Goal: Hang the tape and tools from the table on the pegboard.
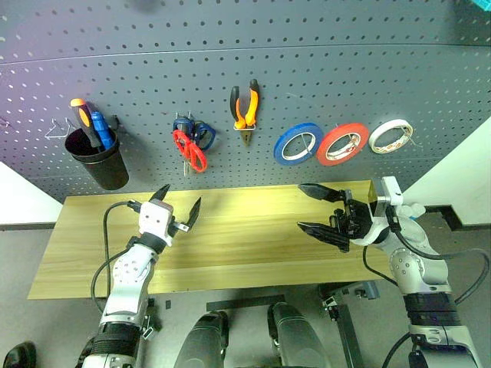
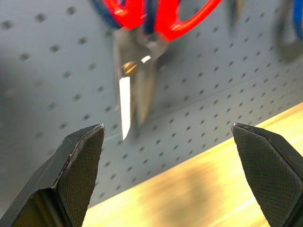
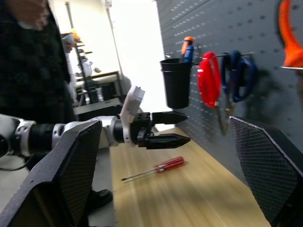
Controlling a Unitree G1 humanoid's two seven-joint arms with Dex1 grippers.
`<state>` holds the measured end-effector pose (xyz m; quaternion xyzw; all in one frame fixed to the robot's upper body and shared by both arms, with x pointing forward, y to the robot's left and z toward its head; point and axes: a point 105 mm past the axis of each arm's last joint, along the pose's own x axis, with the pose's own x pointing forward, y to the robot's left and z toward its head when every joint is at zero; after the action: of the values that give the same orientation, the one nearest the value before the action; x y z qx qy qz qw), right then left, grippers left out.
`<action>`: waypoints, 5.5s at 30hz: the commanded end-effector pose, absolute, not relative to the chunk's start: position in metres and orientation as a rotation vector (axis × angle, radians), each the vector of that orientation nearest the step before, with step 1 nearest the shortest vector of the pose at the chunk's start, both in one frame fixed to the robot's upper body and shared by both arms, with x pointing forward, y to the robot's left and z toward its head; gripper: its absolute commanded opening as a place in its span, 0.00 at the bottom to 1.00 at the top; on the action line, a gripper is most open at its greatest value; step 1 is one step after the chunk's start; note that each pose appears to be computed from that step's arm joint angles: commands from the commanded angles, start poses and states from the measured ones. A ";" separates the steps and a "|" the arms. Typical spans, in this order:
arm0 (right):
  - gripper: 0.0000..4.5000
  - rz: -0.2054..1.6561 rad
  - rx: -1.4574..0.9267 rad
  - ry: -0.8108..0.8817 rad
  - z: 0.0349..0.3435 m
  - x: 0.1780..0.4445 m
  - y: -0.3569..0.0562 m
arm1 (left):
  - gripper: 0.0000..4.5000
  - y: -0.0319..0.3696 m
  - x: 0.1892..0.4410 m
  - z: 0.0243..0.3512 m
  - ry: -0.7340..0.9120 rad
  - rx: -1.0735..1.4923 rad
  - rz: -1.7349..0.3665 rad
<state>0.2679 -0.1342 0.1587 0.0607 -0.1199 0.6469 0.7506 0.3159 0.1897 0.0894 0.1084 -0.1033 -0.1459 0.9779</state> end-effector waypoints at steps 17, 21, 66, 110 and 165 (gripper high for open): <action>1.00 1.518 -0.092 -0.231 0.137 0.268 -0.104 | 1.00 0.288 0.286 0.030 0.275 0.112 0.121; 1.00 1.541 -0.089 -0.152 0.121 0.260 -0.102 | 1.00 0.295 0.282 0.031 0.304 0.089 0.157; 1.00 1.354 -0.110 -0.006 0.115 0.249 -0.133 | 1.00 0.288 0.324 0.007 0.408 0.157 0.042; 1.00 1.370 -0.038 -0.057 0.117 0.249 -0.144 | 0.20 0.275 0.308 0.049 0.197 0.075 0.122; 1.00 1.406 0.360 -0.382 0.155 0.296 -0.133 | 0.20 0.257 0.280 0.281 -0.708 0.404 -0.004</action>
<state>0.2974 -0.1314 0.1447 0.1603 -0.1474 0.6423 0.7349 0.2839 0.2534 0.2652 0.1879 -0.3220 -0.0069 0.9279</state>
